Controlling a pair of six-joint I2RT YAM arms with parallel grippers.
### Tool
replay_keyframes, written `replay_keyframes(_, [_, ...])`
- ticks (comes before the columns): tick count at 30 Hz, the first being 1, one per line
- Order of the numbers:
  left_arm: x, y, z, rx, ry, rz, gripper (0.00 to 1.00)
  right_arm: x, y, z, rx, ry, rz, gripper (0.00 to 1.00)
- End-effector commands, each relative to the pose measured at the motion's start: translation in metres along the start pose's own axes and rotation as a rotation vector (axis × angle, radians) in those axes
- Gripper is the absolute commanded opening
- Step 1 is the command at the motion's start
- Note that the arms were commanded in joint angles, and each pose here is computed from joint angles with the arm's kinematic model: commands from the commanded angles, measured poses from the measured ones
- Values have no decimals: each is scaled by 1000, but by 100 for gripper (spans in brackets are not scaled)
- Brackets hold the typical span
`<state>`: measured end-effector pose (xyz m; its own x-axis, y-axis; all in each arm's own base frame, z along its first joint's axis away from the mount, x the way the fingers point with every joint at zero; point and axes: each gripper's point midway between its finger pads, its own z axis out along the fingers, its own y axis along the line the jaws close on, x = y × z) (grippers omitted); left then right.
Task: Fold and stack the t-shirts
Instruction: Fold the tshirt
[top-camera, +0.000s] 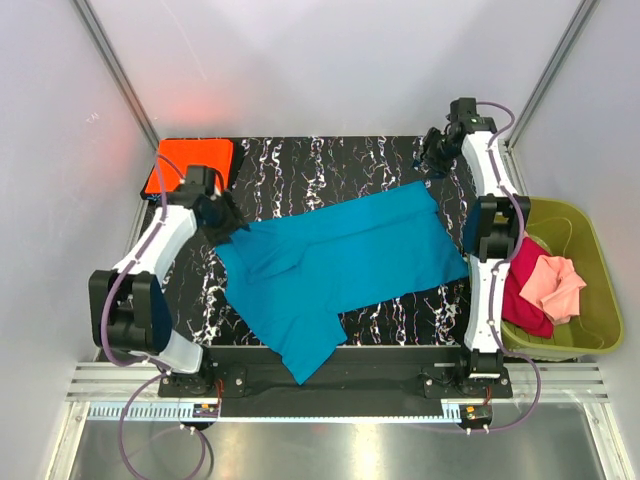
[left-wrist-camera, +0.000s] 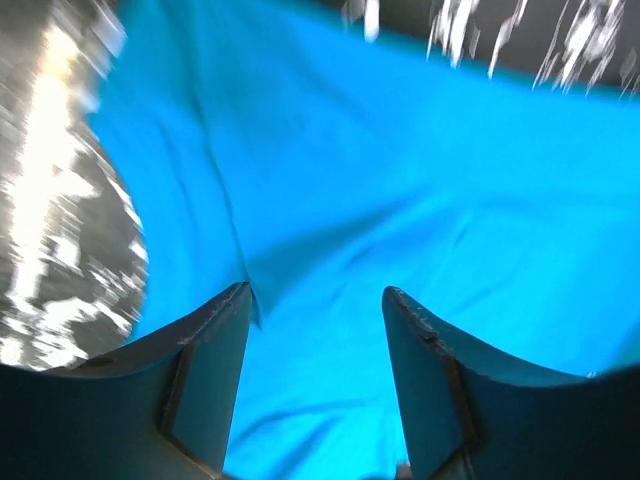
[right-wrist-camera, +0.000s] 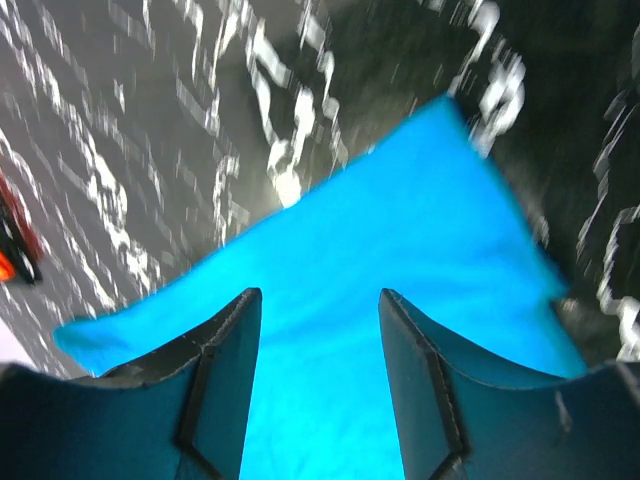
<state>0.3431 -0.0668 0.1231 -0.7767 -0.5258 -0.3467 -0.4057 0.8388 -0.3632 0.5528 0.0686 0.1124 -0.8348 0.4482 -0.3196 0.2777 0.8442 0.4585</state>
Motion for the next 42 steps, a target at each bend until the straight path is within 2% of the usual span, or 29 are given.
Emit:
replay_keyframes(1, [23,-11,8,62,59,-30,59,43,35,-12,-39,70,-97,57])
replay_keyframes(4, [26,-5,16,45,77,-19,59,80,58,-11,-70,134,-154,56])
replay_keyframes(5, [24,-1,19,19,69,-8,59,104,85,-14,-113,164,-200,56])
replay_keyframes(7, [16,3,25,-2,65,22,59,145,109,-8,-192,250,-191,57])
replay_keyframes(8, [13,2,27,3,69,33,59,178,140,-15,-255,286,-240,58])
replay_keyframes(12, [3,2,46,-2,109,59,59,256,186,-18,-373,376,-287,58])
replay_keyframes(19, [0,13,65,-50,143,63,58,323,204,1,-496,514,-229,57])
replay_keyframes(22, [4,15,66,-40,135,58,58,340,206,15,-503,537,-252,57])
replay_keyframes(28, [11,23,71,-68,155,64,58,343,206,33,-495,535,-229,57])
replay_keyframes(36, [7,23,70,-61,142,72,56,354,193,36,-471,535,-244,52])
replay_keyframes(42, [8,21,72,-48,152,64,54,357,187,39,-463,537,-245,41])
